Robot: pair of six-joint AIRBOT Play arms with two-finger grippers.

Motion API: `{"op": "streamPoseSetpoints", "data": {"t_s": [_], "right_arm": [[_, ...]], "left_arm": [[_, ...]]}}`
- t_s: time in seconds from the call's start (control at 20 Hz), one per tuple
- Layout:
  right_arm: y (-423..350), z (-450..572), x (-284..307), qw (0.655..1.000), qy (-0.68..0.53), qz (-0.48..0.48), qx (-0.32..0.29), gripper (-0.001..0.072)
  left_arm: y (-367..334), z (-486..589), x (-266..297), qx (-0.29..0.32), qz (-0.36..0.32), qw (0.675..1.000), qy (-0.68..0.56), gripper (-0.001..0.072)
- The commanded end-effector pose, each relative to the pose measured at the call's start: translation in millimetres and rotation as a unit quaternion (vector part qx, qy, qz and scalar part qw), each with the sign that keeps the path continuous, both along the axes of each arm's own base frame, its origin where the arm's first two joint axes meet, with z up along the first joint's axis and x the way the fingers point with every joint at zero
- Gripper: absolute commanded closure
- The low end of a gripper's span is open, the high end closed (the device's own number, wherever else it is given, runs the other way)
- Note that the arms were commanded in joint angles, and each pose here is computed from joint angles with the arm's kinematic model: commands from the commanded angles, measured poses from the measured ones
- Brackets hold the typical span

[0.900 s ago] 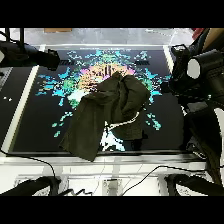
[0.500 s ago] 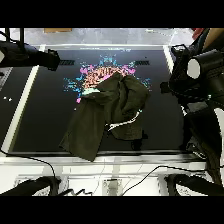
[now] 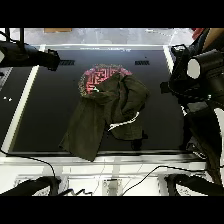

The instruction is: Fold the clothes and pants, and hang the long-sleeved shirts on hangers.

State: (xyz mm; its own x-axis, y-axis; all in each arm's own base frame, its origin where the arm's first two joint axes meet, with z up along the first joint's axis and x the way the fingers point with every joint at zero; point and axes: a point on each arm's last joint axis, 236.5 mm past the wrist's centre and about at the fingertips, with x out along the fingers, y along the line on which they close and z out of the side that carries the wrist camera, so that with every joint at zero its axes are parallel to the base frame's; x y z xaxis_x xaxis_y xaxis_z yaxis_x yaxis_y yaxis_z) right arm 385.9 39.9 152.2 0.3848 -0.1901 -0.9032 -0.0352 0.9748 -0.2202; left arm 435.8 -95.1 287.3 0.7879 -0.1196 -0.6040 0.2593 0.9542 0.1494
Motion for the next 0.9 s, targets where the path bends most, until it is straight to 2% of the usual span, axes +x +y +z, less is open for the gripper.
{"op": "streamPoseSetpoints", "data": {"t_s": [0.0, 0.15, 0.35, 0.45, 0.55, 0.7, 0.75, 0.85], "right_arm": [[4.7, 4.7, 13.2, 1.0, -0.029, 0.009, 0.006, 0.0675], [12.0, 15.5, 36.7, 0.996, -0.08, 0.03, 0.012, 0.0675], [-0.2, -1.9, 26.3, 0.99, -0.019, 0.13, -0.06, 0.0676], [-15.4, -29.3, 13.5, 0.994, 0.017, 0.104, -0.032, 0.0677], [-15.4, -66.0, -12.4, 0.989, 0.069, 0.121, 0.038, 0.0677], [23.6, -100.2, -58.9, 0.952, 0.089, 0.182, 0.23, 0.0677], [33.4, -107.9, -73.8, 0.937, 0.087, 0.174, 0.289, 0.0677], [46.2, -128.6, -96.8, 0.917, 0.091, 0.131, 0.366, 0.0676]], "left_arm": [[-1.5, 3.1, 3.6, -0.002, -0.001, 1.0, -0.01, 0.0016], [-4.9, 11.7, 14.4, -0.008, -0.004, 0.999, -0.037, 0.0016], [-5.2, 11.1, 14.3, -0.009, -0.004, 0.999, -0.036, 0.0016], [4.8, -0.6, 8.2, 0.012, 0.008, 1.0, -0.009, 0.0016], [22.8, -11.4, 1.5, 0.043, 0.03, 0.998, 0.018, 0.0016], [31.6, -14.0, 0.1, 0.045, 0.044, 0.998, 0.025, 0.0016], [32.5, -14.1, 0.4, 0.044, 0.045, 0.998, 0.026, 0.0017], [32.3, -14.7, 0.6, 0.045, 0.044, 0.998, 0.026, 0.0016]]}}
